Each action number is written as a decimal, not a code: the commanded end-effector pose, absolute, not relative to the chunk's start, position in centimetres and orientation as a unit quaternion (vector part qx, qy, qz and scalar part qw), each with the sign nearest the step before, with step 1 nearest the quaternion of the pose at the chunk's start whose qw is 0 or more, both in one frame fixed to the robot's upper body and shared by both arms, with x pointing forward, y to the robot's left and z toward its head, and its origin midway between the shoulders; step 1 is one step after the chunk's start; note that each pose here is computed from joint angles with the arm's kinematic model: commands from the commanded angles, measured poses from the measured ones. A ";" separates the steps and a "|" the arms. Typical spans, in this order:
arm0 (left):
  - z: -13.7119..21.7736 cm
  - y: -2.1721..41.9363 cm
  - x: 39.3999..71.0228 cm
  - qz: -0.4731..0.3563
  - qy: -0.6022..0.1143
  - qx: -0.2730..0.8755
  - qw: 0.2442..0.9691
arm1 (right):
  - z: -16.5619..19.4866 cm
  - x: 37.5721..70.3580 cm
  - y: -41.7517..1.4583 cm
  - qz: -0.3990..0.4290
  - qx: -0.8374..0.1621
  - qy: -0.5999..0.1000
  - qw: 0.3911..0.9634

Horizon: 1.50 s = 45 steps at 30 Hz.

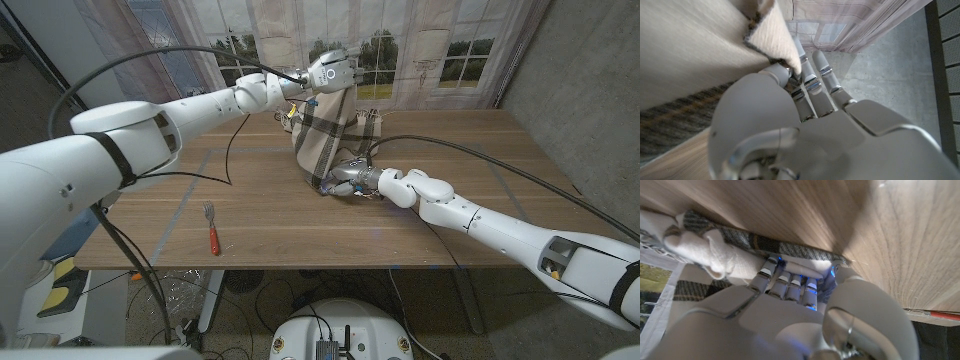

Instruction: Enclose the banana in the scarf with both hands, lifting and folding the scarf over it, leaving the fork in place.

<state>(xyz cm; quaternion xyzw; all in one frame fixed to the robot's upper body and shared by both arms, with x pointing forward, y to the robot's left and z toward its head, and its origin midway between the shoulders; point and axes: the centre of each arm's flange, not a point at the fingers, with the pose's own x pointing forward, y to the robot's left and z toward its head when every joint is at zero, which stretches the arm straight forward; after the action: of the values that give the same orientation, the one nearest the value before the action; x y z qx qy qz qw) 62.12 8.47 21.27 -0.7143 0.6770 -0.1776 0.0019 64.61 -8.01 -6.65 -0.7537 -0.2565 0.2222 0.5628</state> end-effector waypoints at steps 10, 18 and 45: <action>19.3 4.2 63.6 -0.172 0.672 -0.720 -0.011 | -5.2 63.4 -8.0 0.206 -0.742 -0.277 0.574; 19.1 2.6 63.6 -0.205 0.668 -0.715 -0.035 | -4.6 63.5 -8.5 0.196 -0.739 -0.276 0.583; 17.7 6.0 63.6 -0.276 0.654 -0.700 -0.082 | 2.7 62.5 -13.4 0.017 -0.717 -0.292 0.633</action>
<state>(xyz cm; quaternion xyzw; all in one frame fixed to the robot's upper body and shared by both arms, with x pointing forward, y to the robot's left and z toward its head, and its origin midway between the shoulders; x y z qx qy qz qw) 63.57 4.46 18.15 -0.7026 0.6597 -0.2581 -0.0672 62.85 -10.98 -0.08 -0.7293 -0.2936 0.0967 0.6103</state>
